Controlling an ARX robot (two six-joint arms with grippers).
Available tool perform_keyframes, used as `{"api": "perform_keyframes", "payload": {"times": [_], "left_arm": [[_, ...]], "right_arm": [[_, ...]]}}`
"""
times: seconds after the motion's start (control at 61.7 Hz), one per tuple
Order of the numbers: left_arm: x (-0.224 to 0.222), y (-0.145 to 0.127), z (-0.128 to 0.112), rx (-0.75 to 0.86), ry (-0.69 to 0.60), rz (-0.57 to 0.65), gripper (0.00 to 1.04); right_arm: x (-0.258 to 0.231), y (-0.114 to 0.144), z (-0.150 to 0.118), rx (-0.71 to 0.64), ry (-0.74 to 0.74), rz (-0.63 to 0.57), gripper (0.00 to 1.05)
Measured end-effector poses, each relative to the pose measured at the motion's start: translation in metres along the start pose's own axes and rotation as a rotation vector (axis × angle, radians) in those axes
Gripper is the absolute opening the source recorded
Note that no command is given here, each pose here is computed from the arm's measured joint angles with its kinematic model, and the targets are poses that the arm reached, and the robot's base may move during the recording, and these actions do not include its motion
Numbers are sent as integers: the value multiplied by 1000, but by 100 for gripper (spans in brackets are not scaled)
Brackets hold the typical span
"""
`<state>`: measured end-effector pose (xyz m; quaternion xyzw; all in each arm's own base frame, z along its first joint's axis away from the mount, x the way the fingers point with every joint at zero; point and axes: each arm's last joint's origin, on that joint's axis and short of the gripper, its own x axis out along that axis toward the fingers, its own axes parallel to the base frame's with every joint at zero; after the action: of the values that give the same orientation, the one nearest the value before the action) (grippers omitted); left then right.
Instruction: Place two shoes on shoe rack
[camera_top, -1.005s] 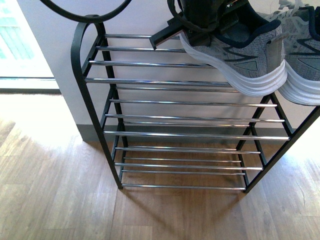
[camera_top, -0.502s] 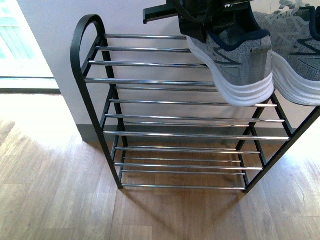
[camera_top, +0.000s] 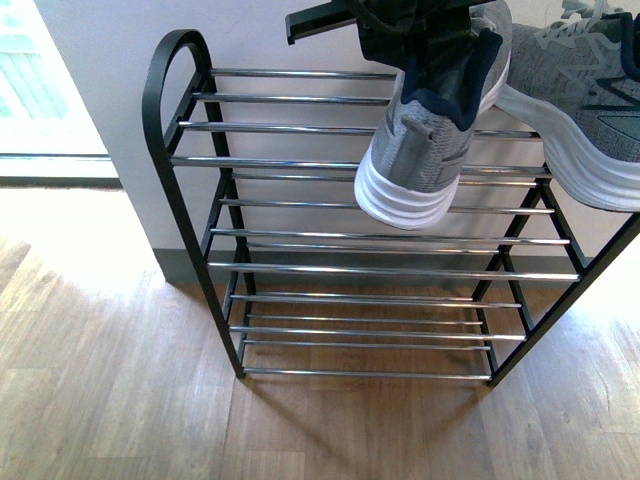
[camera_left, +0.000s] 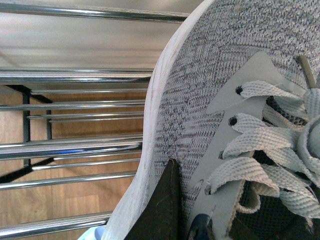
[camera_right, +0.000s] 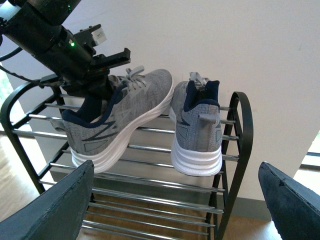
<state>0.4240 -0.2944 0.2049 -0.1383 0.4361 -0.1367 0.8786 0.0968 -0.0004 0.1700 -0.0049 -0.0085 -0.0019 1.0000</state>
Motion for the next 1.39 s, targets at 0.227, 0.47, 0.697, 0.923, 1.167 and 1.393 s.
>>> {"api": "perform_keyframes", "payload": {"times": [0.227, 0.47, 0.697, 0.923, 1.167, 1.393], "left_arm": [[3, 0, -3, -221, 12, -29, 2], [8, -11, -9, -277, 35, -45, 2], [12, -16, -8, -278, 38, -54, 2], [14, -18, -6, -306, 35, -108, 8], [15, -20, -5, -342, 43, -154, 55], [4, -14, -15, -373, 110, -191, 92]], "right_arm": [[0, 0, 0, 0, 0, 0, 95], [0, 0, 0, 0, 0, 0, 95], [0, 0, 0, 0, 0, 0, 95], [0, 0, 0, 0, 0, 0, 95], [0, 0, 0, 0, 0, 0, 95], [0, 0, 0, 0, 0, 0, 95]]}}
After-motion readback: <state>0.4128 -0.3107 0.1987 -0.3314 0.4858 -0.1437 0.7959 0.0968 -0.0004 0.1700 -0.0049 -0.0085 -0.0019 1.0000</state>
